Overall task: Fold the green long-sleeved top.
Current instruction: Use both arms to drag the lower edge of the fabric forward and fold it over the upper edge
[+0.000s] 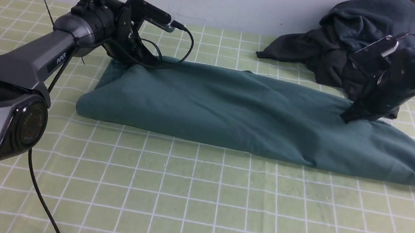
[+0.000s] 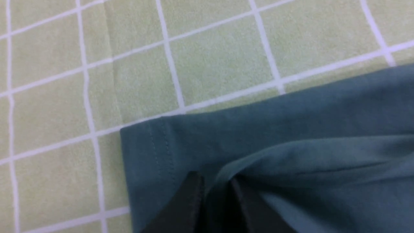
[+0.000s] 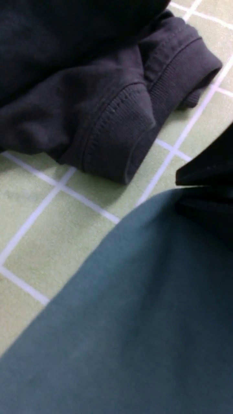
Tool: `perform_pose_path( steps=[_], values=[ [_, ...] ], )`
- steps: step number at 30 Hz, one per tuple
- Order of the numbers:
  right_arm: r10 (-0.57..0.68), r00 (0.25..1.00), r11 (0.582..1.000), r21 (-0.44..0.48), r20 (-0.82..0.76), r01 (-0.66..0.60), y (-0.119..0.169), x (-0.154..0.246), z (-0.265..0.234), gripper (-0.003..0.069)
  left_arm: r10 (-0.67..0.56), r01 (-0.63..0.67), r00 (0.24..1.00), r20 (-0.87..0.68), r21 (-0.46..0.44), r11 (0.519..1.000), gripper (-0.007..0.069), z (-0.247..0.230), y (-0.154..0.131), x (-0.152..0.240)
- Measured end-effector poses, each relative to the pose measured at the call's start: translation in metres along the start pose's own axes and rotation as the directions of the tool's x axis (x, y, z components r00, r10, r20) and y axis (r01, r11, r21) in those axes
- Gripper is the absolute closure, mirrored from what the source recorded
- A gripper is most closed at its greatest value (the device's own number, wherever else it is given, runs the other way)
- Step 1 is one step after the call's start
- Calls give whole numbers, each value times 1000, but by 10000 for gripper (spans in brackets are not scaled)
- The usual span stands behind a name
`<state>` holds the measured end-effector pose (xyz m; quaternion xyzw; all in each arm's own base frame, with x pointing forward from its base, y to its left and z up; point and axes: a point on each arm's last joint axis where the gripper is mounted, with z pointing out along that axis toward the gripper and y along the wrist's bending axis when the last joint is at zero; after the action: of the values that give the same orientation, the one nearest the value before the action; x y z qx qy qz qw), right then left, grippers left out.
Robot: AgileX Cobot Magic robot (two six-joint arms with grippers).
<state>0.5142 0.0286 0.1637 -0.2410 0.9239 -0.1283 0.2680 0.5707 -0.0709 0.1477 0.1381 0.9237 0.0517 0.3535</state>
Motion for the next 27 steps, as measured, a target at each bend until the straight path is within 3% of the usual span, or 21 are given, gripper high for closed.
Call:
perform_pose_path(
  steps=[2,3,4,7,11,14,18,23,27],
  values=[
    [16,1000,1000,14,-4,-16,-2,1,0,522,-3,3,1000,5,-4,1000,433,-1,2,-1],
    [31,999,999,41,-10,-30,-6,2,-1,468,-7,7,1000,14,-11,1000,344,-4,6,-5],
    [43,999,997,60,-20,-42,-8,2,-2,435,-6,7,1000,21,-16,1000,307,-7,8,-8],
    [93,994,989,116,-49,-87,-17,4,-12,367,-15,16,999,29,-30,999,223,-20,16,-18],
    [166,979,973,179,-118,-143,-30,7,-40,344,-40,40,999,-4,-44,998,219,-53,28,-33],
    [222,960,966,169,-172,-194,-32,11,-54,358,-59,57,997,-44,-47,997,249,-69,35,-36],
    [282,929,960,64,-240,-274,-20,14,-56,404,-109,109,989,-99,-10,994,250,-65,40,-28],
    [270,923,919,-213,-275,-332,8,11,-47,501,-292,307,941,-171,73,949,247,-35,47,-6],
    [259,926,889,-306,-275,-340,19,10,-38,545,-368,389,907,-205,75,918,305,-23,46,3]
  ],
)
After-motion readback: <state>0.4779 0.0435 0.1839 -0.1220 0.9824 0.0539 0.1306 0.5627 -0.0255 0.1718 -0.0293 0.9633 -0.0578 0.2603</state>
